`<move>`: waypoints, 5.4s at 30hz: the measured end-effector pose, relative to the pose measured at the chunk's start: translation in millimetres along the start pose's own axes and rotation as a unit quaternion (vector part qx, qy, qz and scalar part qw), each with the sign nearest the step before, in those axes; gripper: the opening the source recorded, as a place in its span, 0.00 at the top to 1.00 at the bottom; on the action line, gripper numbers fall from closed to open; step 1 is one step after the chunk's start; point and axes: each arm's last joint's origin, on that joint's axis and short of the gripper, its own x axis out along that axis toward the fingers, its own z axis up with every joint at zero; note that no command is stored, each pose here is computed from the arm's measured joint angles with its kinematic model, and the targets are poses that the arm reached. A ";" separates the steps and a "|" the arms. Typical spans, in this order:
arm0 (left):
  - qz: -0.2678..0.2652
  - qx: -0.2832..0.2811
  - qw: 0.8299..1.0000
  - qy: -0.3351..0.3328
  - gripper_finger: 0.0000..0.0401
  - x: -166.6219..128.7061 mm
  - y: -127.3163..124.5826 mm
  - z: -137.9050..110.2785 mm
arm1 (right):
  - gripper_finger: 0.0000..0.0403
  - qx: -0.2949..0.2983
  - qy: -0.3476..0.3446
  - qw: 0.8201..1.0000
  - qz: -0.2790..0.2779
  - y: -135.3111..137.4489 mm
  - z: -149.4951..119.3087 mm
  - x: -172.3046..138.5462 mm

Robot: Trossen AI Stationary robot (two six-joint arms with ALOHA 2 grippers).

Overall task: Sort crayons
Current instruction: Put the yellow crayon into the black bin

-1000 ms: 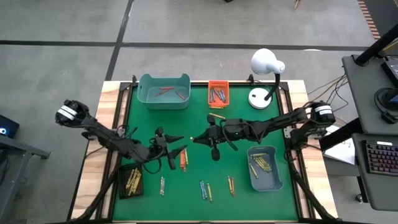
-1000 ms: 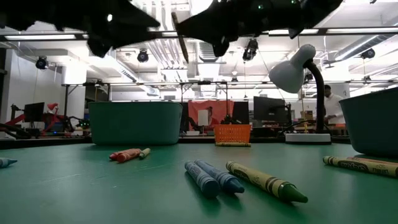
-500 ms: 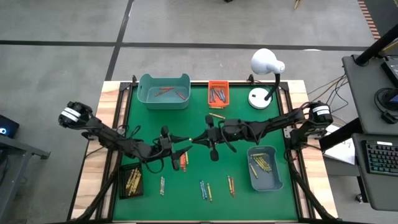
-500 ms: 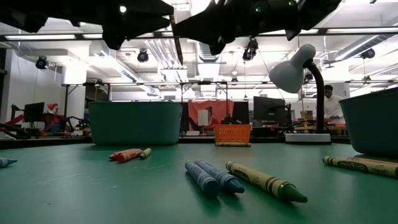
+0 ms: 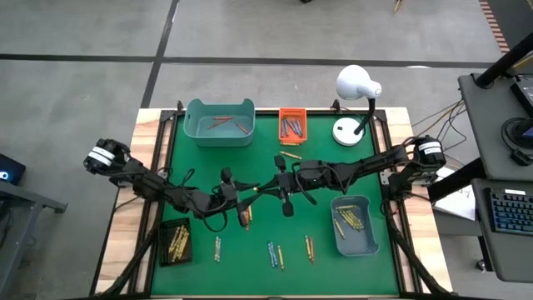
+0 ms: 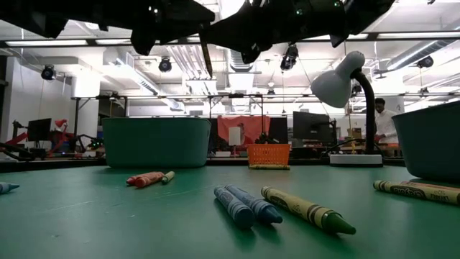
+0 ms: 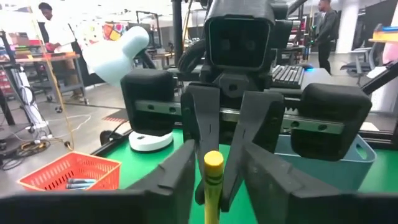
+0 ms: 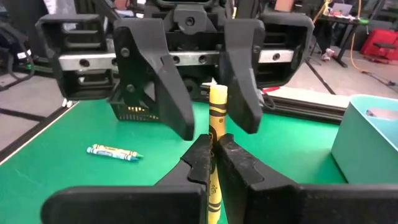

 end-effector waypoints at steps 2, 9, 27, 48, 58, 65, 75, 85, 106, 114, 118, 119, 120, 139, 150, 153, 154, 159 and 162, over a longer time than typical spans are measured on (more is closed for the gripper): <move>0.005 0.000 1.000 0.000 0.80 0.0 0.4 0.4 | 0.97 0.007 -0.002 1.000 -0.002 -0.1 0.4 0.0; 0.008 -0.022 1.000 -0.001 0.96 -1.6 -0.2 1.6 | 0.92 0.014 -0.001 1.000 -0.003 -0.2 0.5 -0.2; 0.067 -0.157 0.919 0.355 0.99 -60.9 -9.7 70.7 | 0.55 0.028 0.035 0.998 -0.054 -8.7 10.1 -11.4; 0.366 -0.297 0.636 0.611 0.99 -148.7 -31.1 19.6 | 0.55 0.027 0.049 0.996 -0.064 -12.2 4.9 -10.1; 0.395 -0.251 0.608 0.641 0.83 -155.1 -22.7 3.8 | 0.56 0.038 0.051 0.995 -0.074 -13.9 4.3 -10.3; 0.346 -0.242 0.671 0.609 0.79 -150.3 -22.6 12.0 | 0.56 0.077 0.134 0.978 -0.142 -30.3 9.4 -13.1; 0.203 -0.173 0.887 0.377 0.83 -131.9 -15.1 50.7 | 0.61 0.215 0.336 0.886 -0.237 -86.8 -1.9 -24.1; 0.188 -0.126 0.919 0.324 0.89 -129.8 -4.8 59.2 | 0.66 0.269 0.495 0.777 -0.280 -130.5 -43.2 -48.9; 0.221 -0.112 0.644 0.723 0.76 -149.7 -25.2 25.6 | 0.64 0.266 0.480 0.788 -0.280 -133.0 -47.7 -40.7; 0.339 -0.054 0.579 0.740 0.78 -154.1 -22.6 12.3 | 0.63 0.261 0.481 0.790 -0.277 -132.7 -47.6 -40.5; 0.382 -0.059 0.558 0.734 0.94 -152.1 -22.7 7.9 | 0.64 0.259 0.482 0.790 -0.276 -132.7 -47.6 -40.5; 0.391 -0.062 0.555 0.732 0.97 -152.1 -23.1 7.1 | 0.64 0.259 0.482 0.790 -0.276 -132.7 -47.6 -40.5; 0.399 -0.066 0.553 0.728 0.98 -152.1 -23.6 6.2 | 0.65 0.259 0.482 0.790 -0.276 -132.7 -47.6 -40.4; 0.450 -0.021 0.548 0.704 1.00 -151.1 -33.3 -21.3 | 0.66 0.261 0.475 0.794 -0.275 -128.5 -46.1 -37.0; 0.444 -0.027 0.550 0.707 1.00 -151.1 -34.8 -22.3 | 0.64 0.260 0.472 0.797 -0.274 -127.3 -45.5 -35.8; 0.437 -0.033 0.553 0.709 1.00 -151.1 -36.2 -23.8 | 0.65 0.260 0.472 0.796 -0.274 -127.4 -45.5 -35.8; 0.434 -0.037 0.554 0.710 1.00 -151.0 -36.7 -25.2 | 0.65 0.260 0.472 0.797 -0.274 -127.3 -45.5 -35.8; 0.432 -0.046 0.555 0.710 1.00 -151.7 -35.6 -32.2 | 0.66 0.260 0.472 0.797 -0.274 -127.2 -45.4 -35.9; 0.438 -0.041 0.550 0.710 1.00 -153.0 -32.9 -34.9 | 0.66 0.259 0.472 0.797 -0.273 -126.9 -45.3 -35.7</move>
